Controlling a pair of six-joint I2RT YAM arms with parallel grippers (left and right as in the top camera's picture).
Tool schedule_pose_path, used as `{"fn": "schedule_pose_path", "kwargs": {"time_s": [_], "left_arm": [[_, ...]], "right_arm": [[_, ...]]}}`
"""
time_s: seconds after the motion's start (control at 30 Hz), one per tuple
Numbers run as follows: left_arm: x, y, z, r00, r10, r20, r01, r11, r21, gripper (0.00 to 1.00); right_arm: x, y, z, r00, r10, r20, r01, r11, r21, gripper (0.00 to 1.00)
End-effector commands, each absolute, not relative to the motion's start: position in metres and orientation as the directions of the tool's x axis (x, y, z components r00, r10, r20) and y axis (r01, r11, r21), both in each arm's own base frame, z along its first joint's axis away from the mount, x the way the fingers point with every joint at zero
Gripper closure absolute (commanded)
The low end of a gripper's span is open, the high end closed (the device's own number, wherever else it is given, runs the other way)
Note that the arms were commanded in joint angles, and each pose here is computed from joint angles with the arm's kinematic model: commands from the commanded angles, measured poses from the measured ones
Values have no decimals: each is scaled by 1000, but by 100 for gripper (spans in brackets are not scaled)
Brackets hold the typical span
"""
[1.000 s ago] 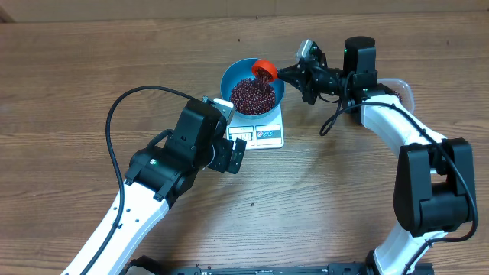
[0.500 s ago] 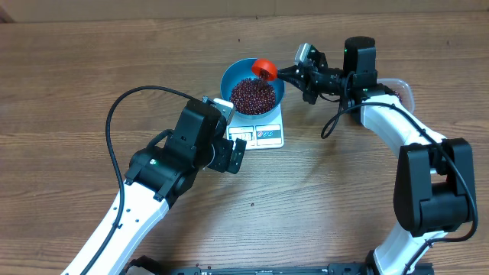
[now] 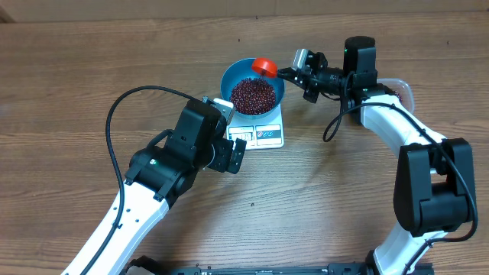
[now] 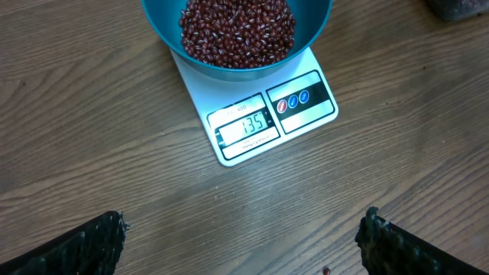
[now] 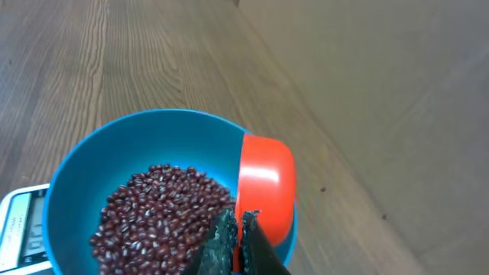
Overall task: Scoop item into bowl and weigh 150g on scale
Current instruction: 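Hold the red cup inverted over the bowl, shaking out beans, then move the empty red cup right back over the bean tub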
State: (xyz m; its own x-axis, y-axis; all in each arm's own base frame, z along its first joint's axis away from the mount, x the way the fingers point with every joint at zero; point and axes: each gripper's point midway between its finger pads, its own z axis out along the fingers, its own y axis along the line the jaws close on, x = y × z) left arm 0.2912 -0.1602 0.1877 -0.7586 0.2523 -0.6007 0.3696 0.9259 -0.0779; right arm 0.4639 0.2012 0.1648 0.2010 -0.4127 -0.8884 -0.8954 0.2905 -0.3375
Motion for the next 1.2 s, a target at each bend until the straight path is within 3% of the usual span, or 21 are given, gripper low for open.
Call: {"fn": "schedule_pose_path", "kwargs": {"time_s": [0.0, 0.17, 0.53, 0.6, 0.73, 1.03, 1.17], "left_arm": [[295, -164, 197, -739, 261, -621, 390, 918, -78, 1], [295, -164, 197, -739, 261, -621, 390, 918, -78, 0], [295, -164, 197, -739, 261, -621, 390, 918, -78, 1], [295, -164, 197, -739, 261, -621, 390, 918, -78, 1], [295, -164, 197, -739, 261, -621, 390, 918, -78, 0], [295, -164, 197, -739, 261, -621, 390, 918, -78, 0], [295, -164, 197, -739, 261, -621, 390, 918, -78, 1]], "right_arm": [[453, 212, 175, 309, -349, -884, -894, 209, -395, 96], [428, 223, 200, 417, -193, -888, -894, 90, -439, 96], [430, 221, 197, 316, -196, -928, -932, 116, -342, 96], [439, 216, 198, 230, -216, -949, -945, 182, -271, 96], [466, 198, 207, -27, -243, -970, -900, 429, -82, 96], [456, 166, 263, -78, -316, -945, -769, 622, -145, 96], [448, 138, 281, -169, -333, -928, -647, 748, -150, 96]]}}
